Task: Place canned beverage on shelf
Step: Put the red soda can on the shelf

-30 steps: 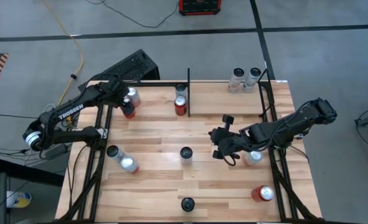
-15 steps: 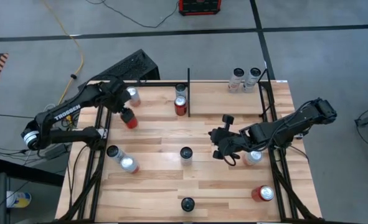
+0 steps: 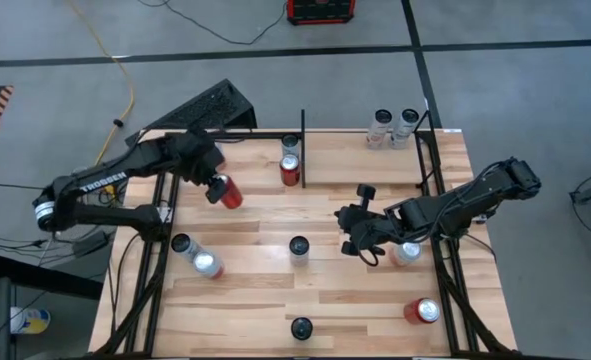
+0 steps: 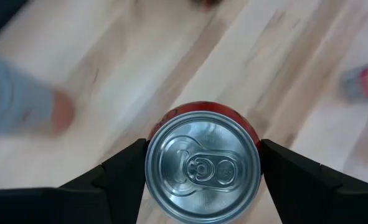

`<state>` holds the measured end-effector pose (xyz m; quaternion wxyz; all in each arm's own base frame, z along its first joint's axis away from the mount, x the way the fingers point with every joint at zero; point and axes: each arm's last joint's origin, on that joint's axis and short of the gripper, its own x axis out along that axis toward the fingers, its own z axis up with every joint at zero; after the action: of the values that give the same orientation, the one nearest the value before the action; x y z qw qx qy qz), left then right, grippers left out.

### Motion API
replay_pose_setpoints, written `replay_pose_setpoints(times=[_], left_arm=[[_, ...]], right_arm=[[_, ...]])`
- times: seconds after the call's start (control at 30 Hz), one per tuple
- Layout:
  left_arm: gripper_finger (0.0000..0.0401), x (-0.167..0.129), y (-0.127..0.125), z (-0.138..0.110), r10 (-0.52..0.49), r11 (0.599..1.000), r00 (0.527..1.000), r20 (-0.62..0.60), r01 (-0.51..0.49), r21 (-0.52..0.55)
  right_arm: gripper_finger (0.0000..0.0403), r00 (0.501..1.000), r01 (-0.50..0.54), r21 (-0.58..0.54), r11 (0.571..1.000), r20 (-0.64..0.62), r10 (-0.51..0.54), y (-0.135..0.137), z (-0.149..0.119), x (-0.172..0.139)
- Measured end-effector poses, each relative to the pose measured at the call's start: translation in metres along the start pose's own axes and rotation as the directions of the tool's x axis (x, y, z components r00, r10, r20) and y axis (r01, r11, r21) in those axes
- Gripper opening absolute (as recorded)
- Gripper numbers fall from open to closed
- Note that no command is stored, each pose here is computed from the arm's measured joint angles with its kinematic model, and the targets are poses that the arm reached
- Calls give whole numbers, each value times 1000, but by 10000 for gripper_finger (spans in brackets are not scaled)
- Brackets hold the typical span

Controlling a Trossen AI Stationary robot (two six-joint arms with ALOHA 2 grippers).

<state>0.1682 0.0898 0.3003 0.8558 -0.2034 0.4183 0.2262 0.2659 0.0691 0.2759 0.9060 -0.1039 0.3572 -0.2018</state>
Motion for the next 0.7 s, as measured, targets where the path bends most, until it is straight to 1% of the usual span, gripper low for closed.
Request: replay_pose_setpoints(times=[0.13,0.2,0.27,0.4,0.53,0.7], left_arm=[[261,-13,-21,24,-50,997,997,62,47,56],[261,-18,-34,42,-86,992,991,106,76,100],[261,-17,-49,60,-99,984,987,124,79,158],[261,-2,-76,103,-76,957,988,136,34,287],[261,18,-97,152,-96,924,980,174,23,382],[261,34,-117,199,-193,885,964,185,89,457]], right_arm=[[27,1000,9,2,1000,2,-9,-2,0,-1],[24,1000,24,-12,1000,5,-24,-2,0,-1],[24,998,59,-21,998,17,-59,-5,1,-3],[26,990,133,8,991,50,-133,-18,5,-8],[23,982,165,80,983,81,-171,-43,8,-22],[24,978,176,119,977,94,-188,-69,2,-46]])
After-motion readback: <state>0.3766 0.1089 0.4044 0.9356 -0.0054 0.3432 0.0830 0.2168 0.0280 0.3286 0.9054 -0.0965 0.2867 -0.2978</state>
